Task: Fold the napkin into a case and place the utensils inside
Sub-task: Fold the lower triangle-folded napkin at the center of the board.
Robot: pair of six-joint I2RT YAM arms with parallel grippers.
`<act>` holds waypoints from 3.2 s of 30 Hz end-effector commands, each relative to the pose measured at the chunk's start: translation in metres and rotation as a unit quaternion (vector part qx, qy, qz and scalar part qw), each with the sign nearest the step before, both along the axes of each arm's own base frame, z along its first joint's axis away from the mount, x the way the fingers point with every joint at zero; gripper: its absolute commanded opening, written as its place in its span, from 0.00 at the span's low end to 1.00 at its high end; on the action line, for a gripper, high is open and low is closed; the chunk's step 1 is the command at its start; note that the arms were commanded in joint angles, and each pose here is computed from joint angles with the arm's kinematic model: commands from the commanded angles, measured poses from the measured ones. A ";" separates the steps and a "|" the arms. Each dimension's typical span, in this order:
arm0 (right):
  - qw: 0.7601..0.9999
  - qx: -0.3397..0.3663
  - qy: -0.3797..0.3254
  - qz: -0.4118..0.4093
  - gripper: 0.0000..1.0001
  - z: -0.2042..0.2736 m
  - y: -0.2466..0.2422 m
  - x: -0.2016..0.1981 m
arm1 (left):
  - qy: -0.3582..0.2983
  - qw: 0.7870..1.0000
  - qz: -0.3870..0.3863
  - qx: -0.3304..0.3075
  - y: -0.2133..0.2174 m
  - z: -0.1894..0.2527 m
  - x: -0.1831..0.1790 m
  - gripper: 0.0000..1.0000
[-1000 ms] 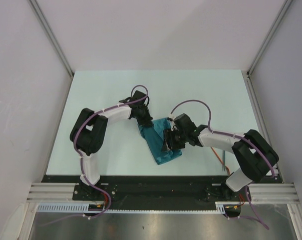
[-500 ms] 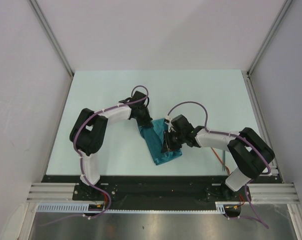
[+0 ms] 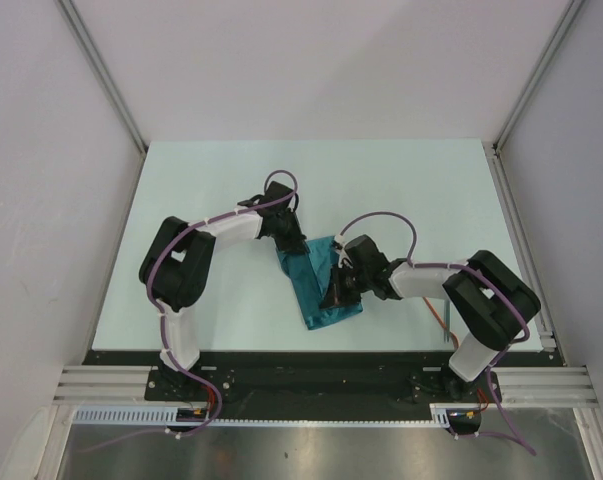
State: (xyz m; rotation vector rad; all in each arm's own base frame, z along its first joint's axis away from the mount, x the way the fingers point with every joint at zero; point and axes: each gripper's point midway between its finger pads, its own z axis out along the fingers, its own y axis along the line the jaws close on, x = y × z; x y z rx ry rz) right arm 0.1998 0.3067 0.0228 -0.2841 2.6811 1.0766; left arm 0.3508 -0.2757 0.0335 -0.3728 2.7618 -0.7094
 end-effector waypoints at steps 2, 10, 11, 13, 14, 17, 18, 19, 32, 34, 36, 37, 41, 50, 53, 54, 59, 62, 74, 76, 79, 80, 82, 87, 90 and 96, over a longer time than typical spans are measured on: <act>0.999 0.014 -0.014 -0.028 0.00 0.015 -0.009 0.010 | -0.031 0.999 -0.002 -0.026 -0.012 0.020 0.009 0.16; 0.999 0.024 0.002 -0.035 0.00 0.012 -0.011 0.010 | -0.076 0.996 -0.028 -0.033 -0.006 0.051 -0.001 0.50; 0.999 0.026 0.002 -0.040 0.00 0.011 -0.012 0.012 | -0.086 0.995 -0.037 -0.033 -0.006 0.057 0.001 0.52; 0.999 0.026 0.004 -0.043 0.00 0.009 -0.013 0.013 | -0.090 0.994 -0.048 -0.038 -0.007 0.067 -0.002 0.55; 0.999 0.026 0.005 -0.044 0.00 0.009 -0.013 0.013 | -0.098 0.993 -0.055 -0.038 -0.008 0.074 -0.001 0.55; 0.998 0.026 0.005 -0.049 0.00 0.010 -0.014 0.013 | -0.111 0.991 -0.067 -0.033 -0.004 0.086 -0.004 0.56; 0.998 0.025 0.003 -0.052 0.00 0.011 -0.015 0.015 | -0.112 0.991 -0.064 -0.019 0.002 0.085 -0.005 0.55; 0.998 0.024 0.001 -0.052 0.00 0.011 -0.015 0.015 | -0.118 0.991 -0.068 -0.005 0.008 0.085 -0.005 0.51; 0.998 0.025 -0.002 -0.053 0.00 0.014 -0.015 0.017 | -0.112 0.967 -0.083 0.213 0.076 0.050 0.002 0.39; 0.998 0.024 -0.001 -0.054 0.00 0.013 -0.017 0.016 | -0.113 0.964 -0.083 0.226 0.078 0.047 0.005 0.28; 0.998 0.024 -0.002 -0.054 0.00 0.014 -0.017 0.016 | -0.103 0.962 -0.081 0.239 0.083 0.041 0.007 0.14; 0.998 0.024 -0.003 -0.053 0.00 0.015 -0.017 0.016 | -0.102 0.961 -0.077 0.243 0.083 0.040 0.010 0.10; 0.998 0.024 -0.003 -0.054 0.00 0.015 -0.018 0.015 | -0.088 0.961 -0.059 0.256 0.086 0.027 0.015 0.00; 0.998 0.026 -0.003 -0.053 0.00 0.016 -0.018 0.015 | -0.096 0.975 -0.068 0.188 0.053 0.025 0.018 0.00; 0.998 0.028 0.001 -0.054 0.00 0.015 -0.017 0.014 | -0.098 0.978 -0.064 0.173 0.048 0.028 0.017 0.00; 0.998 0.030 0.003 -0.054 0.00 0.014 -0.017 0.013 | -0.098 0.978 -0.064 0.170 0.048 0.028 0.017 0.00; 0.998 0.036 0.004 -0.052 0.02 0.017 -0.014 0.011 | -0.086 0.982 -0.072 0.150 0.039 0.020 0.014 0.00; 0.998 0.039 -0.001 -0.053 0.08 0.022 -0.014 0.013 | -0.077 0.984 -0.072 0.145 0.036 0.011 0.013 0.00; 0.998 0.013 -0.037 -0.039 0.45 0.045 -0.015 0.021 | -0.079 0.991 -0.056 0.096 0.018 0.004 0.017 0.00; 0.999 0.017 -0.031 -0.029 0.44 0.043 -0.008 0.017 | -0.078 0.991 -0.057 0.091 0.016 0.003 0.017 0.00; 0.998 0.051 -0.025 -0.003 0.39 0.046 0.014 0.008 | -0.075 0.991 -0.057 0.091 0.016 -0.001 0.016 0.00; 0.997 0.065 -0.030 0.004 0.37 0.050 0.023 0.008 | -0.072 0.992 -0.055 0.091 0.016 -0.003 0.016 0.00; 0.997 0.069 -0.017 0.015 0.29 0.046 0.033 0.001 | -0.066 0.992 -0.058 0.090 0.016 -0.007 0.014 0.00; 0.999 -0.005 -0.051 0.002 0.27 0.039 0.017 0.014 | -0.062 0.992 -0.059 0.088 0.015 -0.010 0.011 0.00; 0.997 0.012 -0.068 0.015 0.32 0.053 0.020 0.009 | -0.062 0.993 -0.058 0.087 0.016 -0.011 0.010 0.00; 0.996 0.067 -0.017 0.065 0.18 0.040 0.053 -0.015 | -0.058 0.993 -0.056 0.085 0.015 -0.014 0.009 0.00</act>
